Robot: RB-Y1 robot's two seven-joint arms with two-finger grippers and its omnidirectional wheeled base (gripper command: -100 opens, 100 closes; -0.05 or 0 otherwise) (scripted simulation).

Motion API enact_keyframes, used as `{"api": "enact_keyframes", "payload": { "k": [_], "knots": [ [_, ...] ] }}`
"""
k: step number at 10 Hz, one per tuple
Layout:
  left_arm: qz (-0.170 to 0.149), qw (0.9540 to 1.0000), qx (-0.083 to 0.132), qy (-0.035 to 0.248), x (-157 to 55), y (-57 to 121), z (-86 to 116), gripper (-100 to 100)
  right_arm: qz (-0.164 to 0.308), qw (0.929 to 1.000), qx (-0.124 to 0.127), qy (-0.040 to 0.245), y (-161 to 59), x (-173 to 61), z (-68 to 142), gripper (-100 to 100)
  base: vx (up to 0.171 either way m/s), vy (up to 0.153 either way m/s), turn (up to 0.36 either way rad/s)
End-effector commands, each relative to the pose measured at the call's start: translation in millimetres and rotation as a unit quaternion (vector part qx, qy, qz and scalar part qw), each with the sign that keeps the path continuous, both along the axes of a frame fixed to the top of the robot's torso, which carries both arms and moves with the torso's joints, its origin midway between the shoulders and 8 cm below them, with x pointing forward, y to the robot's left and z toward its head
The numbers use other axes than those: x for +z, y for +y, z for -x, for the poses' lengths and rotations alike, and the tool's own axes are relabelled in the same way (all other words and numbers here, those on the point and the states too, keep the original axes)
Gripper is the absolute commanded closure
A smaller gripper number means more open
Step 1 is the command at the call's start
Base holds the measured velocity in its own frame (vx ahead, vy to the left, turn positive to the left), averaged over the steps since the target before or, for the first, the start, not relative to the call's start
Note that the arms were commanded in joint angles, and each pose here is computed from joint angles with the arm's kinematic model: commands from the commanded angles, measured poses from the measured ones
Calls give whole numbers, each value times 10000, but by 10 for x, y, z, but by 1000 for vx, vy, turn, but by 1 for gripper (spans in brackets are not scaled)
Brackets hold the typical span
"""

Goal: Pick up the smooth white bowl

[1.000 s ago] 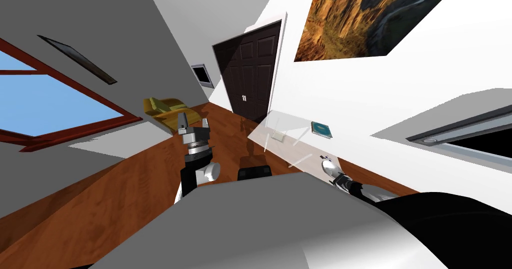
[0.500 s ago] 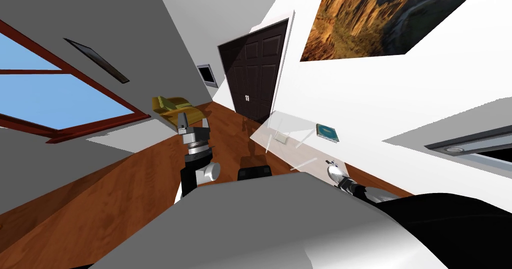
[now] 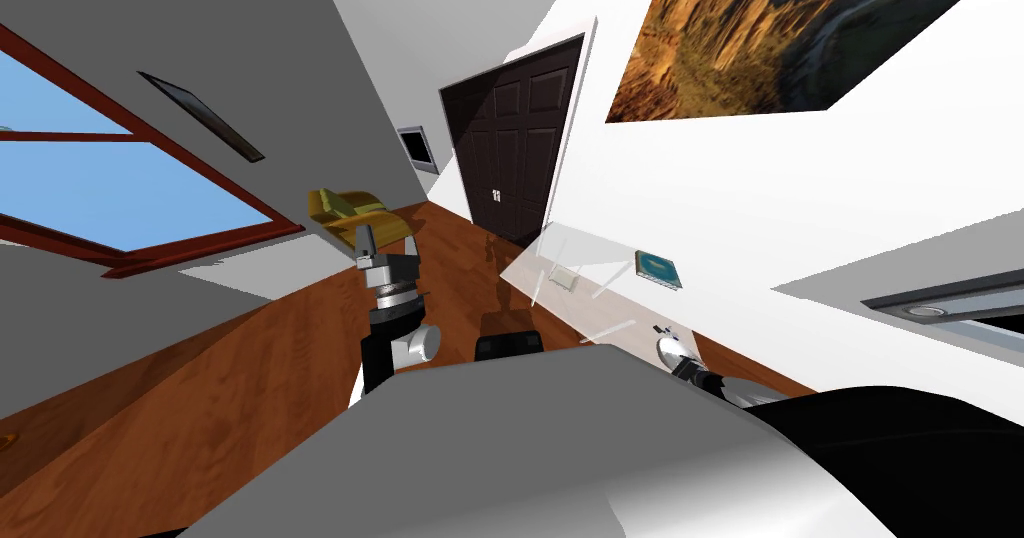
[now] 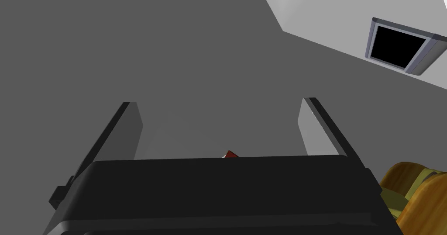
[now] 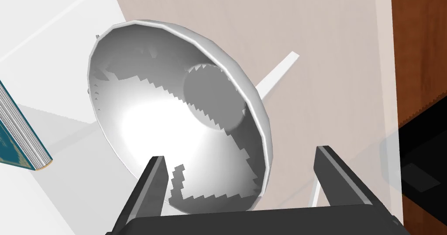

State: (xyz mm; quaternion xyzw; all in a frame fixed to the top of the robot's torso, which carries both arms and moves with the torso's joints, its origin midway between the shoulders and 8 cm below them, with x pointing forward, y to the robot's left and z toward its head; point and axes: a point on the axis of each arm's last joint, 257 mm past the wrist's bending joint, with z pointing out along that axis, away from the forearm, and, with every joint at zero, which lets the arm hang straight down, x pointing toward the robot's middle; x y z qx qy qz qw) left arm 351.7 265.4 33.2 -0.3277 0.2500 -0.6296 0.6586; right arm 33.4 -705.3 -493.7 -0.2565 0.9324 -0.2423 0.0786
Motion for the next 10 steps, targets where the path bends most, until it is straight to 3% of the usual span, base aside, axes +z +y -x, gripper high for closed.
{"api": "enact_keyframes", "payload": {
  "k": [1,2,6,7,8,9,10],
  "knots": [
    [0,10000,0,0,0,0,0,0,0,10000,0,0,0,0,0,-100,5,-50,22],
    [0,10000,0,0,0,0,0,0,10,10000,-5,0,0,-4,0,100,1,-9,-1],
    [1,10000,0,0,0,0,0,0,1,10000,-13,-8,4,-5,-3,100,0,-1,-1],
    [1,10000,0,0,0,0,0,0,-1,10000,-15,-9,5,-6,-2,0,0,0,0],
    [1,10000,0,0,0,0,0,0,14,10000,42,0,-86,104,-21,100,2,57,-85],
    [1,10000,0,0,0,0,0,0,12,10000,14,-11,-42,52,-14,100,0,36,-36],
    [1,10000,0,0,0,0,0,0,8,10000,15,-9,-48,60,-10,0,-1,6,1]
  ]
}}
